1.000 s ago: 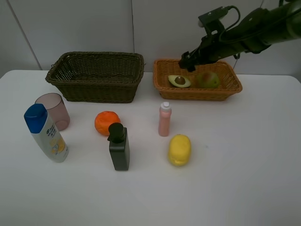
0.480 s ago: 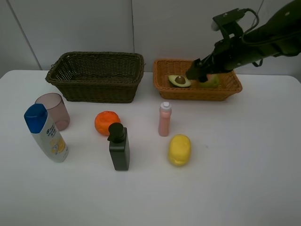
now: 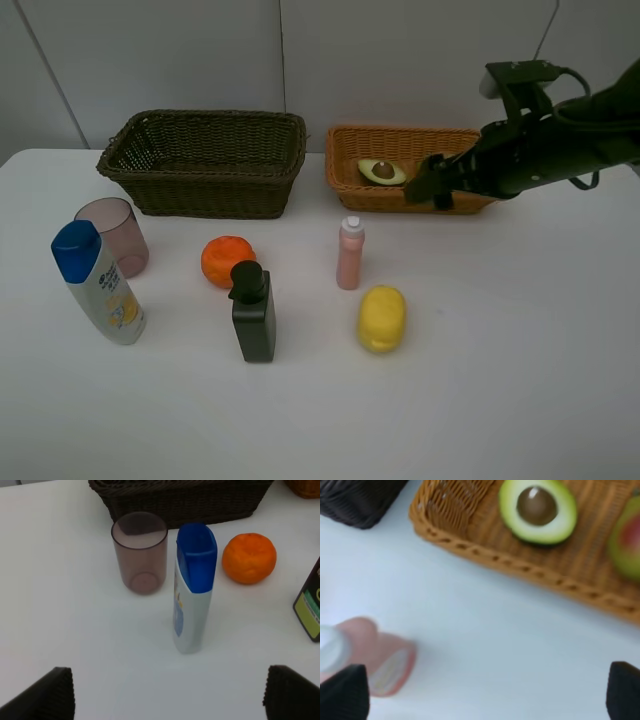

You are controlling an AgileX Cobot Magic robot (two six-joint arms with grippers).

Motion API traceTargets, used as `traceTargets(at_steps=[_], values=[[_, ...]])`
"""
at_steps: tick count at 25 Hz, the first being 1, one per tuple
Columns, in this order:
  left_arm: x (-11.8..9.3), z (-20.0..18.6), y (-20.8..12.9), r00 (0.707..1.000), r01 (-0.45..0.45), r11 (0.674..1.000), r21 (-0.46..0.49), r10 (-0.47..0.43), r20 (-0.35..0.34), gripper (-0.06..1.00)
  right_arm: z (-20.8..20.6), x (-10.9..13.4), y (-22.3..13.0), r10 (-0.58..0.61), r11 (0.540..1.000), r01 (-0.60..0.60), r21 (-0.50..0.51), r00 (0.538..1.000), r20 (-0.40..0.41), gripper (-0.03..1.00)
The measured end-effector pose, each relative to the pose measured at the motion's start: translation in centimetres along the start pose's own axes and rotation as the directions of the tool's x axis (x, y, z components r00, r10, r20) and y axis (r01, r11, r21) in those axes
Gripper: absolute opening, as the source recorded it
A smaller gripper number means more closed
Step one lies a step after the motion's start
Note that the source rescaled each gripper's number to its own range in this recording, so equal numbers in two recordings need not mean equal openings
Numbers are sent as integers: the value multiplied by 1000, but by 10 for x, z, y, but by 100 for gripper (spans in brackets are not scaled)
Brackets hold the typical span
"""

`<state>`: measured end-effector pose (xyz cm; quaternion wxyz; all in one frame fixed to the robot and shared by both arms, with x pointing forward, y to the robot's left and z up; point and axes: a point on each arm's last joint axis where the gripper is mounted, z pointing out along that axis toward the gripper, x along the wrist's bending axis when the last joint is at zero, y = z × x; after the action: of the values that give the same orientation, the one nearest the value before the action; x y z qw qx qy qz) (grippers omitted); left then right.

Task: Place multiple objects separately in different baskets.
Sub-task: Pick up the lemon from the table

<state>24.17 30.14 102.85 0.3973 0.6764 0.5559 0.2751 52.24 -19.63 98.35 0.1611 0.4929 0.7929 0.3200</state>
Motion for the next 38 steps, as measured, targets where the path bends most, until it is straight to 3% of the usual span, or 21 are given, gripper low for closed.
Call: traceTargets(at_steps=[7, 19, 38], values=[[0, 0, 0, 1000, 0, 1000, 0, 0, 0, 100, 6, 31, -19, 142, 985, -136, 105, 989, -44, 100], [0, 0, 0, 1000, 0, 1000, 0, 0, 0, 100, 34, 55, -43, 324, 906, -320, 276, 946, 34, 100], [0, 0, 0, 1000, 0, 1000, 0, 0, 0, 100, 70, 65, -71, 408, 823, -409, 393, 908, 92, 100]])
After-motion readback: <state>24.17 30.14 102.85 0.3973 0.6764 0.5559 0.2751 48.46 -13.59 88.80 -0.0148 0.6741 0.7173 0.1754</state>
